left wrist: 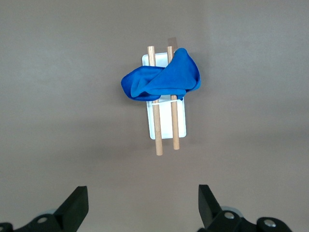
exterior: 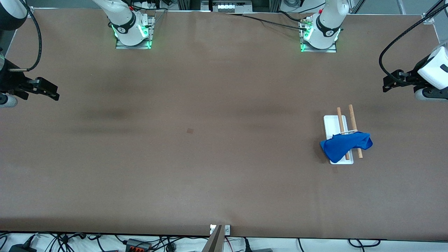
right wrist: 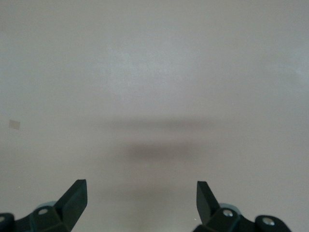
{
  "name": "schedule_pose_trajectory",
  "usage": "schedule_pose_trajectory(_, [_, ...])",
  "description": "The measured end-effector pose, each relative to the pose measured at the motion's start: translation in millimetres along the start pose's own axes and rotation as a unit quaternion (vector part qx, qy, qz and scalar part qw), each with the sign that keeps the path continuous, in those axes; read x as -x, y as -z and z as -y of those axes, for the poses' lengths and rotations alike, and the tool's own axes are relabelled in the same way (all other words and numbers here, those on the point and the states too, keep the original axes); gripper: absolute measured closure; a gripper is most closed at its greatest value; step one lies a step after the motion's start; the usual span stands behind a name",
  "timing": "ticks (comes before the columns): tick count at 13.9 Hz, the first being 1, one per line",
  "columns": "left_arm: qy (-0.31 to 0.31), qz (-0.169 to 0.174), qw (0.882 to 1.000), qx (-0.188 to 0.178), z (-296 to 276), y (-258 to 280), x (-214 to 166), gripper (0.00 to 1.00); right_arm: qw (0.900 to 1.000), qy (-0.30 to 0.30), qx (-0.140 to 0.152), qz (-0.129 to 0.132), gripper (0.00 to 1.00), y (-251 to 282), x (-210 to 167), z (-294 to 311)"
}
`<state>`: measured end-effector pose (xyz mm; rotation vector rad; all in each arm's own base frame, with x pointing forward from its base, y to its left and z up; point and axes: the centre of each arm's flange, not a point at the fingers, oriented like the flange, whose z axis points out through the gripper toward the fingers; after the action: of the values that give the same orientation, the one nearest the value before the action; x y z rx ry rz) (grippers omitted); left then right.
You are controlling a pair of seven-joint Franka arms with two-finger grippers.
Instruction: Pass towel and hang on rack
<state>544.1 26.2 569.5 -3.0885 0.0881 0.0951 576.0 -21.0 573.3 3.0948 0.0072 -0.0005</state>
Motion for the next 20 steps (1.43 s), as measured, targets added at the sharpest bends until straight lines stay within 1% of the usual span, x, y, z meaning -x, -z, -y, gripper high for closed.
schedule_pose_trajectory(3, [-0.003, -0.004, 1.0, -0.001, -2.9, 0.9, -1.0, 0.0, 1.0, 0.0, 0.0, 0.005, 0.0, -3.2, 0.8, 0.1])
schedule_pose_trajectory(20, [-0.004, -0.015, 1.0, -0.002, -4.1, 3.0, -3.5, 0.0, 1.0, 0.0, 0.0, 0.005, 0.0, -0.9, 1.9, 0.1])
